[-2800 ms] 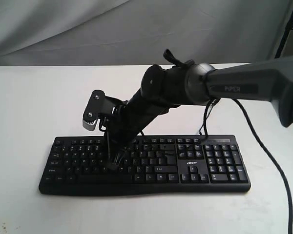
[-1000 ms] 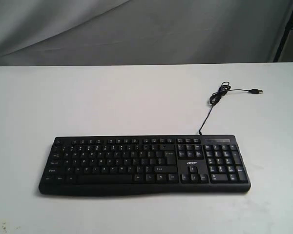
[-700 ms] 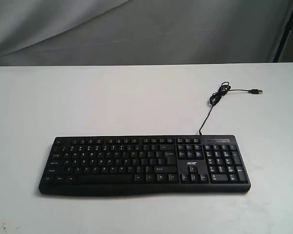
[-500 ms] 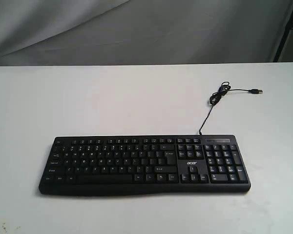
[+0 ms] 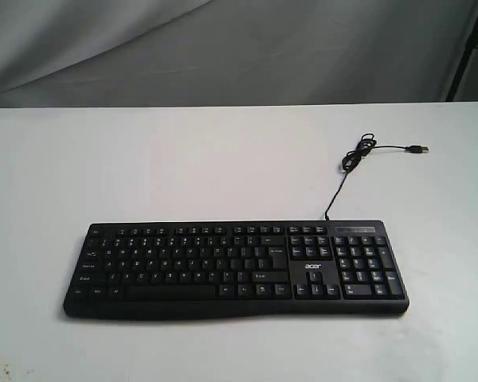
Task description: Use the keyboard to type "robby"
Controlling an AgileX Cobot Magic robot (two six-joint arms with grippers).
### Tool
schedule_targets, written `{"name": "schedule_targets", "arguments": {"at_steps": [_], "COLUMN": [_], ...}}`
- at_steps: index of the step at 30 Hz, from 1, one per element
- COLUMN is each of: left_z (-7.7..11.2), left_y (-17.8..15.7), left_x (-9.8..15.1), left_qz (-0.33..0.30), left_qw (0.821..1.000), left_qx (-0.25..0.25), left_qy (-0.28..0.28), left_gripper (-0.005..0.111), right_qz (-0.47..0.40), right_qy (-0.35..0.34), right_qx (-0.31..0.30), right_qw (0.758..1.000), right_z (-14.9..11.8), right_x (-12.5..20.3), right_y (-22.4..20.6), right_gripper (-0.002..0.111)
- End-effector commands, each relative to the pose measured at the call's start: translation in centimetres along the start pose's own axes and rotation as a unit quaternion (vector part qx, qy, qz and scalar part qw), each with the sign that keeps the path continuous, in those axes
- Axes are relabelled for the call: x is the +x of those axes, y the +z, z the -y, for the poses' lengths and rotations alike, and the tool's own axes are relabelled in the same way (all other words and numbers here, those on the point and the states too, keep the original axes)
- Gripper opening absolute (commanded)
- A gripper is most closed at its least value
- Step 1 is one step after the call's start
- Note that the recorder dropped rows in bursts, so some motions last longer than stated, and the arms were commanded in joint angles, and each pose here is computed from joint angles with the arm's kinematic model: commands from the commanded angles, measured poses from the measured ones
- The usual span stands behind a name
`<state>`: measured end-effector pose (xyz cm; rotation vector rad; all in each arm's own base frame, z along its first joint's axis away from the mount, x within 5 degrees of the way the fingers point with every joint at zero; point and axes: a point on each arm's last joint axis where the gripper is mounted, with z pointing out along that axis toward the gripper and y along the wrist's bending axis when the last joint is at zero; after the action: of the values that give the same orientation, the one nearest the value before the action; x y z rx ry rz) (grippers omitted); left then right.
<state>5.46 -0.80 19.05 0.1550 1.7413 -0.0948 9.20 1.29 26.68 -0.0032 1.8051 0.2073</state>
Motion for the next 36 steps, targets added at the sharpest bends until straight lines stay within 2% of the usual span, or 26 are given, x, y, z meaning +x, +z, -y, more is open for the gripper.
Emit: {"name": "schedule_targets", "arguments": {"at_steps": [1, 4, 9, 13, 19, 36], "left_z": [0.0, 0.0, 0.0, 0.0, 0.0, 0.0], "left_y": [0.0, 0.0, 0.0, 0.0, 0.0, 0.0], "left_x": [0.1, 0.1, 0.1, 0.1, 0.1, 0.1], "left_qz": [0.002, 0.002, 0.002, 0.002, 0.002, 0.002], "left_qw": [1.000, 1.000, 1.000, 1.000, 1.000, 1.000], "left_qx": [0.003, 0.003, 0.003, 0.003, 0.003, 0.003], "left_qy": [0.001, 0.001, 0.001, 0.001, 0.001, 0.001], "left_gripper": [0.000, 0.000, 0.000, 0.000, 0.000, 0.000], "right_qz": [0.064, 0.132, 0.187, 0.148, 0.073, -0.022], "right_qy": [0.053, 0.068, 0.138, 0.131, 0.006, -0.015], "right_qx": [0.015, 0.008, 0.003, 0.014, 0.047, 0.068], "right_qw": [0.996, 0.989, 0.973, 0.980, 0.996, 0.997], "right_z": [0.3, 0.1, 0.6, 1.0, 1.4, 1.8], "right_x": [0.6, 0.1, 2.6, 4.9, 7.0, 8.8], "right_y": [-1.1, -3.0, -3.9, -2.9, -2.3, -2.2], "right_gripper": [0.000, 0.000, 0.000, 0.000, 0.000, 0.000]}}
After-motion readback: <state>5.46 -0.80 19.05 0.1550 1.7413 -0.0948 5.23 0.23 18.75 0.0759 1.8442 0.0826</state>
